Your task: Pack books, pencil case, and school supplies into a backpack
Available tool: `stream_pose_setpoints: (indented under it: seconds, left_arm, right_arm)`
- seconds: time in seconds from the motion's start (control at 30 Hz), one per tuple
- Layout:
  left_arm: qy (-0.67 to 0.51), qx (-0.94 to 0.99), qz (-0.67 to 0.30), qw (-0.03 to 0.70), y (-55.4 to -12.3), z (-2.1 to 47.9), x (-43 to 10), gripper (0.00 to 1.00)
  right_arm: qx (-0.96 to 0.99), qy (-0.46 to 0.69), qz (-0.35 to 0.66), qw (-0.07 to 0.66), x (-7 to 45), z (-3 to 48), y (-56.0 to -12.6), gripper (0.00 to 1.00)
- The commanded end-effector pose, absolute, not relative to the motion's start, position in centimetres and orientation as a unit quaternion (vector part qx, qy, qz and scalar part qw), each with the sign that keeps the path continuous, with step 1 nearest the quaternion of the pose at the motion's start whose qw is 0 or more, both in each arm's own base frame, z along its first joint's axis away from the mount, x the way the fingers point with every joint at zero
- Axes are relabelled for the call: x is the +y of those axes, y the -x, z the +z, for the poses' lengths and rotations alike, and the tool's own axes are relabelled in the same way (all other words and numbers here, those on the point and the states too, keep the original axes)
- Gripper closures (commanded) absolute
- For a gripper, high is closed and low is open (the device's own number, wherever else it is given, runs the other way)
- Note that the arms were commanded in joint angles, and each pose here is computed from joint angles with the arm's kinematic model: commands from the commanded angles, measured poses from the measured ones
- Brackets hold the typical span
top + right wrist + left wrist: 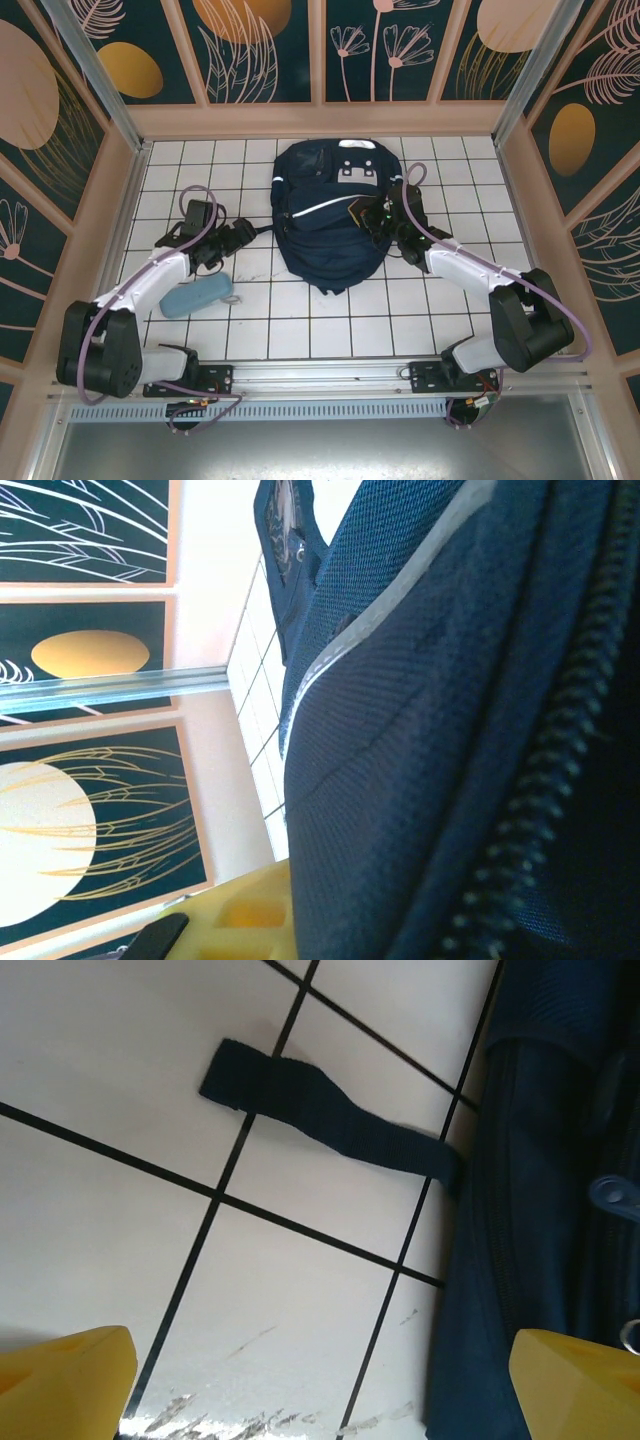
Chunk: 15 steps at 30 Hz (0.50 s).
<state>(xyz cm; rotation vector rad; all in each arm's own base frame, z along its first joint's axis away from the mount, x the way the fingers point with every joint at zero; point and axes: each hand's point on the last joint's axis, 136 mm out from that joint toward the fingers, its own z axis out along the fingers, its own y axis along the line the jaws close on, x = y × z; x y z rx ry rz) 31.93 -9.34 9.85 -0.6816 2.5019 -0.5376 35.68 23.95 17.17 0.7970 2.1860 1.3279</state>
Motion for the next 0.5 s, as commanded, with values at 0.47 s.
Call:
stream_pose_setpoints:
  seconds: [0.47]
  left_arm:
    - [0.308,0.939,0.018,0.152,-22.6,10.3,-1.9,0.01]
  right_arm:
    - [0.770,-0.276,0.520,0.247,23.5,17.9,-38.2,1.00]
